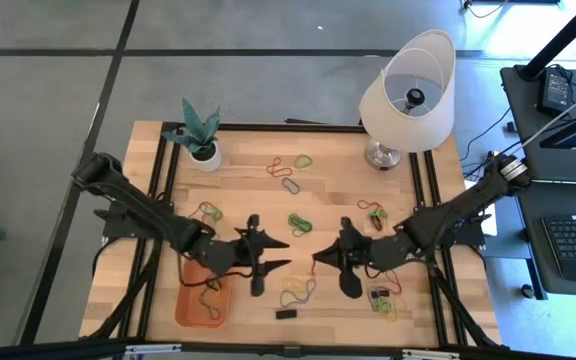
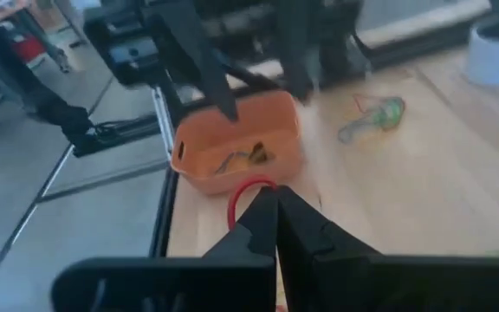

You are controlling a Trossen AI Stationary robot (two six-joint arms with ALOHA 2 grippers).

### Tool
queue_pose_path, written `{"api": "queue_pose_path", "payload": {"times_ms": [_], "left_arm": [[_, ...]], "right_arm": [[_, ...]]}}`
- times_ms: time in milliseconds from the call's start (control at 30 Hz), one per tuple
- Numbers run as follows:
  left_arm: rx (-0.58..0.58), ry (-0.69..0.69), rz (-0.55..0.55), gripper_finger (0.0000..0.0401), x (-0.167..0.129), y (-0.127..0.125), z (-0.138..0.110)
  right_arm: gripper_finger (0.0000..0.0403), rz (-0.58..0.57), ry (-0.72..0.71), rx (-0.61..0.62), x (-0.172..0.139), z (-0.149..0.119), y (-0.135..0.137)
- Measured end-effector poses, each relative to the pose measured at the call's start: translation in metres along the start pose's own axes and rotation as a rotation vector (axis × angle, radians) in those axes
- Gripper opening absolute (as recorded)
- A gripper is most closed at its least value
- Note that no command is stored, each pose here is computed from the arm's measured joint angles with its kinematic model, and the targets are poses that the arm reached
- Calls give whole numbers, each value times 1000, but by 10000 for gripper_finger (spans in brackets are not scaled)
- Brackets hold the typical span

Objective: Pick and place rubber bands into bin
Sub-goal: Put the red rubber band into the orange bin

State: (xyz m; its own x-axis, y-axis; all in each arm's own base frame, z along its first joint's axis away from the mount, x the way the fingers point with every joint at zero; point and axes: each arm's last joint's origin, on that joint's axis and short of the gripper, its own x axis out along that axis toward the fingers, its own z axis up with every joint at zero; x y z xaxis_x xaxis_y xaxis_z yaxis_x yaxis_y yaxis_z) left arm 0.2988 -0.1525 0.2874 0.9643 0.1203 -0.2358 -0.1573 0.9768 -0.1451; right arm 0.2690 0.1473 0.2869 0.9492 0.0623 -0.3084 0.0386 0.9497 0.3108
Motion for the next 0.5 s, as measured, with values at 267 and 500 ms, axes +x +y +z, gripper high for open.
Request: {"api": "queue_pose_path", "payload": {"times_ms": [267,500], "left_arm": [[-40,-34,-4,196,27,-3,10],[-34,-18,13,196,43,-4,5]], "right_arm": [[0,7,-31,-135,3,15,-3],[0,8,-63,-214,2,26,-1]]}}
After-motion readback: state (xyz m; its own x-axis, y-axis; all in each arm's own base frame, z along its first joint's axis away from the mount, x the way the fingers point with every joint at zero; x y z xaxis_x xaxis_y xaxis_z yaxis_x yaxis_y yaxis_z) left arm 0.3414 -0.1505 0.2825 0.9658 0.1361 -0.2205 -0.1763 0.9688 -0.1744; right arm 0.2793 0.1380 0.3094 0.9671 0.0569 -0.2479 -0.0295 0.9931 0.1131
